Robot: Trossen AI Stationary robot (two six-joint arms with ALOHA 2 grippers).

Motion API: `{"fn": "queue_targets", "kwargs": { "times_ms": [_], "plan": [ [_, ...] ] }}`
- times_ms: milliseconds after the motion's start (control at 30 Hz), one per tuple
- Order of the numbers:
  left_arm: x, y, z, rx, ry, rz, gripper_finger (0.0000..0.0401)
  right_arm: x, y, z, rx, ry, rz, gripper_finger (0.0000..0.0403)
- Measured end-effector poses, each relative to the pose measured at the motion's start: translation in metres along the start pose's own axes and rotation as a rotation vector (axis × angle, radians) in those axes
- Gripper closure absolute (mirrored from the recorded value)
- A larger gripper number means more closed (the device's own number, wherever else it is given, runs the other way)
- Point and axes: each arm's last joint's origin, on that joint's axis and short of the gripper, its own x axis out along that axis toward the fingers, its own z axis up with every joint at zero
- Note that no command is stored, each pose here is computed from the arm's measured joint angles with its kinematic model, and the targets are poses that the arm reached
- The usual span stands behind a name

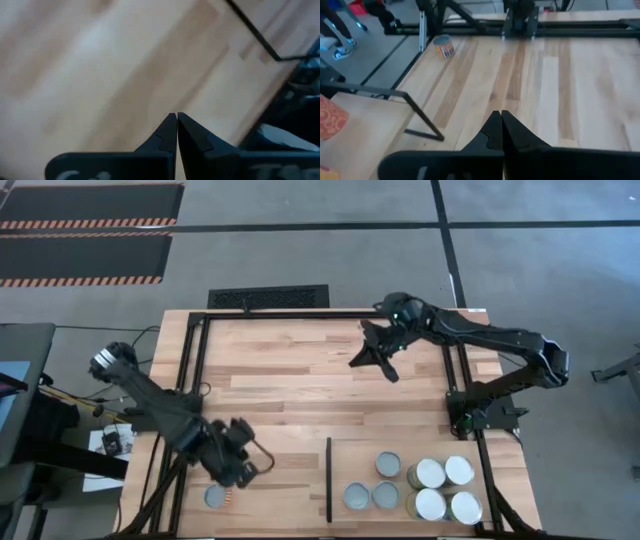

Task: Pick and place cans onto a shelf
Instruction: Put the canned black beans on the shelf

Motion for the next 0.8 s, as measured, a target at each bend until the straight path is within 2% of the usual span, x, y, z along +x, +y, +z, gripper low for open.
{"fn": "queue_targets", "kwargs": {
  "times_ms": [133,267,367,500,633,800],
  "plan": [
    [0.010,-0.023,-0.024,-0.130,0.119,0.016,0.0401,-0.006,-0.007,0.000,-0.009,-0.029,0.001,0.0399],
    [0.023,-0.039,-0.047,-0.302,0.150,0.060,0.0398,-0.008,-0.011,-0.001,-0.037,-0.030,-0.012,0.0399],
    [0.036,-0.046,-0.059,-0.393,0.204,0.094,0.0380,-0.010,-0.013,-0.001,-0.041,-0.033,-0.015,0.0399],
    [0.058,-0.052,-0.070,-0.425,0.282,0.186,0.0335,-0.013,-0.015,-0.002,-0.035,-0.043,0.005,0.0398],
    [0.075,-0.053,-0.076,-0.445,0.287,0.259,0.0283,-0.013,-0.015,-0.002,-0.028,-0.044,0.010,0.0399],
    [0.083,-0.049,-0.080,-0.509,0.309,0.354,0.0243,-0.013,-0.015,-0.002,-0.014,-0.038,0.012,0.0397]
  ]
}}
